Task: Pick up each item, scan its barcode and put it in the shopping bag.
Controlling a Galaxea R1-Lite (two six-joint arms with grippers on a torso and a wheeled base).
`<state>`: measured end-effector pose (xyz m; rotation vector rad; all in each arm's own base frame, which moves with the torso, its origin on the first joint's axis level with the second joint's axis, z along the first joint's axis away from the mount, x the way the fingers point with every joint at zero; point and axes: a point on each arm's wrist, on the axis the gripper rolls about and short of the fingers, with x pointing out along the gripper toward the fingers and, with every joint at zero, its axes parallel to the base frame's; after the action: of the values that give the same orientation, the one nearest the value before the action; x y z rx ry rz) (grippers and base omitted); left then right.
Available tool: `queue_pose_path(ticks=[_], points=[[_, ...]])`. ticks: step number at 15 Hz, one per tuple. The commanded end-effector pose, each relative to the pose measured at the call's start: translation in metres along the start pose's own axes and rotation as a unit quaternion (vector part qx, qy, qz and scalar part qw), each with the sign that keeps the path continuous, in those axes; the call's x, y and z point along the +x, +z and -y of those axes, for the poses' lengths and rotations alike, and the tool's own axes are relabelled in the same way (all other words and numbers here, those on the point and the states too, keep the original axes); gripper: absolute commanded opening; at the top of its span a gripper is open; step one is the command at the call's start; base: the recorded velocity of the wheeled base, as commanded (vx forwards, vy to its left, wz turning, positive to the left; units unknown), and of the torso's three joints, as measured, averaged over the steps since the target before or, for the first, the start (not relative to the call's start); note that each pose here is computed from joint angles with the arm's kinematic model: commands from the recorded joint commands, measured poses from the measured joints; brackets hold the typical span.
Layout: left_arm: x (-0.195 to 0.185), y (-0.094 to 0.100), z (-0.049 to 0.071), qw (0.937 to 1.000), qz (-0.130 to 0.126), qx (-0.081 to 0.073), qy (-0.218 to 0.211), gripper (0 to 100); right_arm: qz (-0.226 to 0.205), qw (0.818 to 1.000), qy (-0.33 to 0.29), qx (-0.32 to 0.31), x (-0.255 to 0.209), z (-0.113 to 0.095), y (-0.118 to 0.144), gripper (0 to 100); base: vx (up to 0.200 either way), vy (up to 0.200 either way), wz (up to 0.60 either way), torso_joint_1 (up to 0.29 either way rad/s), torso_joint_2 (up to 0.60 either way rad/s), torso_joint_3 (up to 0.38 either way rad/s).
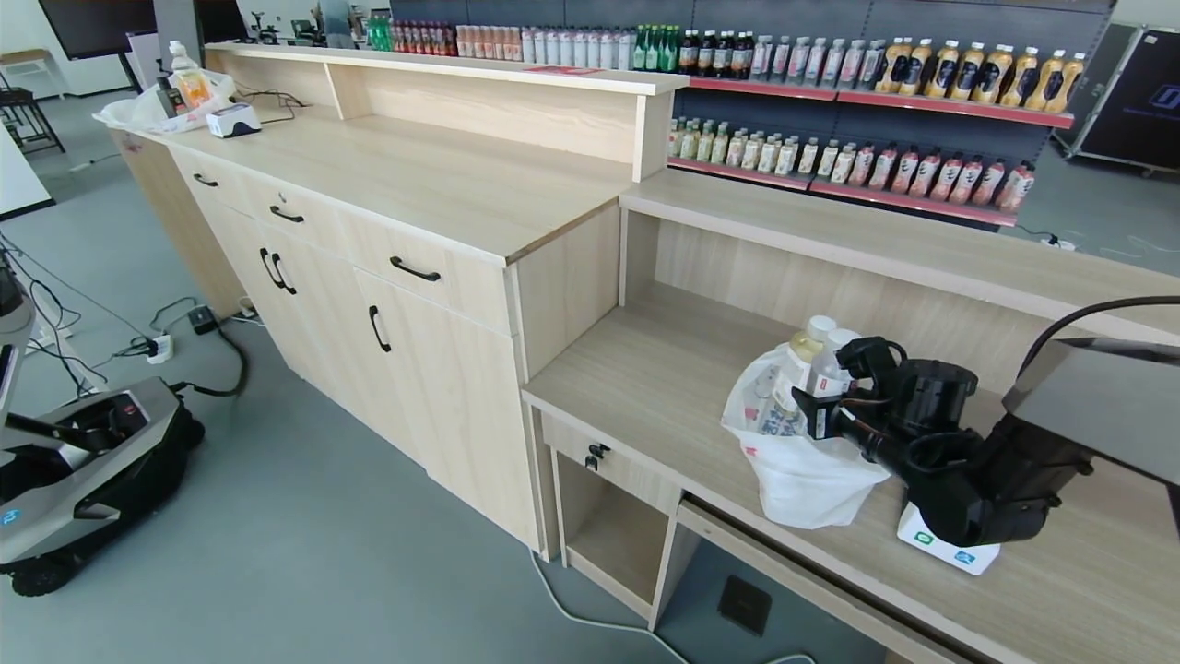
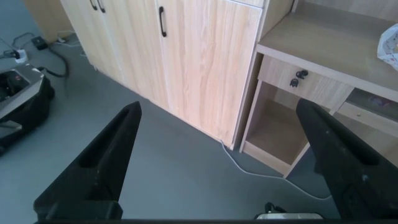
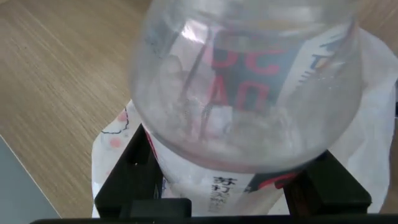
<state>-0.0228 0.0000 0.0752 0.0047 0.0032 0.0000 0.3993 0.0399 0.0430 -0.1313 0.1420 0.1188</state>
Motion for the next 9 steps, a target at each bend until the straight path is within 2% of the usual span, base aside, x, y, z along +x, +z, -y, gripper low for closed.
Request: queue_pose_path(ticks=[1, 9], points=[[0.000, 0.000, 0.000, 1.0000, 0.000, 0.000, 0.000, 100, -0.016, 1.000, 0.002, 0.001, 0.006, -0.002, -0.018, 0, 0.000, 0.000, 0.00, 0.000, 0.00, 0.000], [0.000, 0.000, 0.000, 1.0000, 0.000, 0.000, 0.000, 100, -0.021, 1.000, 0.005, -0.001, 0.011, -0.006, -0.045, 0, 0.000, 0.000, 0.00, 0.000, 0.00, 0.000]])
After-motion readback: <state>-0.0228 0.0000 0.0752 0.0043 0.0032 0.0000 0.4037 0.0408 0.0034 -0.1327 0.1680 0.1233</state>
